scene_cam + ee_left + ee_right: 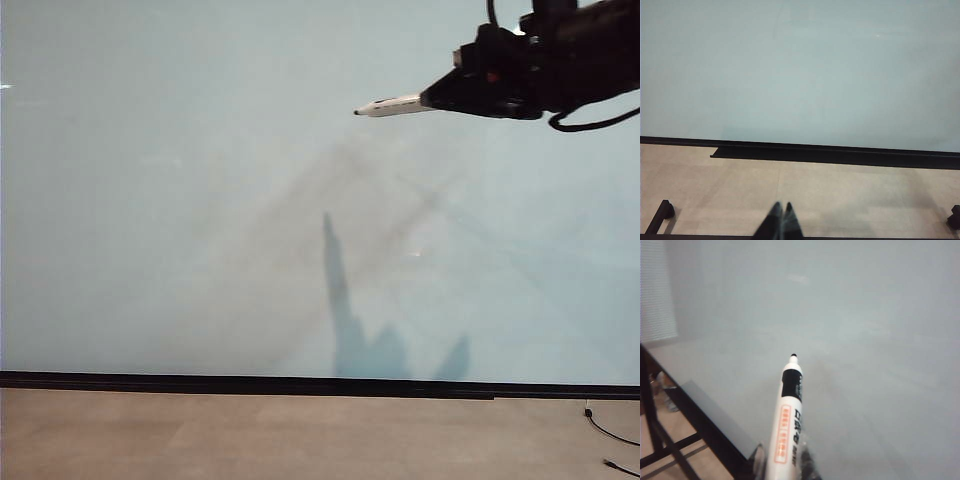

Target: Pick up the pen on the shelf to the right of the whiteboard and write the letter Z.

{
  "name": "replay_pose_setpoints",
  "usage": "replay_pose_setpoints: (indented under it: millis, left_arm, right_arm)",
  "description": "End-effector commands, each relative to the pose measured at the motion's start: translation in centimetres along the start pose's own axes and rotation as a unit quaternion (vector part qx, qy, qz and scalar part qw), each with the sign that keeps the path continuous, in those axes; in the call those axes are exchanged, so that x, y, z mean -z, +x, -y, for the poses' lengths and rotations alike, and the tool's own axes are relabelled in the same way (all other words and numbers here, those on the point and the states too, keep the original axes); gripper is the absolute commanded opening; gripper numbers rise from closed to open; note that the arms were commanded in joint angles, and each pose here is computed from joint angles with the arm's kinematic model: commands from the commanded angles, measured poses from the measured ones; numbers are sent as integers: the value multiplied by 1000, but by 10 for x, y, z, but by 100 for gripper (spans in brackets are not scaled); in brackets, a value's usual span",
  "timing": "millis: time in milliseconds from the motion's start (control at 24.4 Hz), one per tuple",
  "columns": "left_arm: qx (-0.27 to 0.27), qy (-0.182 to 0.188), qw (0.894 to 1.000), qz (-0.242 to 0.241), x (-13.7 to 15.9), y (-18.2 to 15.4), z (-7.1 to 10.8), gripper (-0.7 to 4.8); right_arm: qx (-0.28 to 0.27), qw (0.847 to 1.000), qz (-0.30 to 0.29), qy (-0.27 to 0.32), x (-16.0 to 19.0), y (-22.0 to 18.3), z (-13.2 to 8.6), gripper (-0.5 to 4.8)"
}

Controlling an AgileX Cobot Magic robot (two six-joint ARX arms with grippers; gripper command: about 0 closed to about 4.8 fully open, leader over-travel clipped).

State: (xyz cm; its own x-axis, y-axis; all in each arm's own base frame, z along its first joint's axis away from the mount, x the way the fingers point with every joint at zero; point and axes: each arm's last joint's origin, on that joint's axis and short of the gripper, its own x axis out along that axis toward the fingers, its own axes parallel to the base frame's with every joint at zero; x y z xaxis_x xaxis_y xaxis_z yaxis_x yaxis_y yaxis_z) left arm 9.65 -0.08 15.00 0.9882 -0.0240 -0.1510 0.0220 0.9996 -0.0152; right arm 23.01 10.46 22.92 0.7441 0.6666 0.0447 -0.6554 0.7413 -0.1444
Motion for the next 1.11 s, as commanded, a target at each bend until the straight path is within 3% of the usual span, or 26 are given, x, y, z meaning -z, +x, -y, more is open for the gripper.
replay_pose_setpoints:
  millis: [41,369,492,1106]
  left_arm:
    - [0,2,1000,6,-2,0,0,-5]
    - [0,2,1000,7,-2,0,0,-5]
    - [0,2,1000,6,-2,0,0,-4]
    - [0,2,1000,7,-2,0,0,-4]
  right_arm:
    - [-37,999,-5,1,-3,19,4,-9]
    - [-82,997,-7,10,-1,58,5,-9]
    - [-52,998,-11,21,-1,62,8,-9]
    - [-22,999,0,31,-14,59,1,-9]
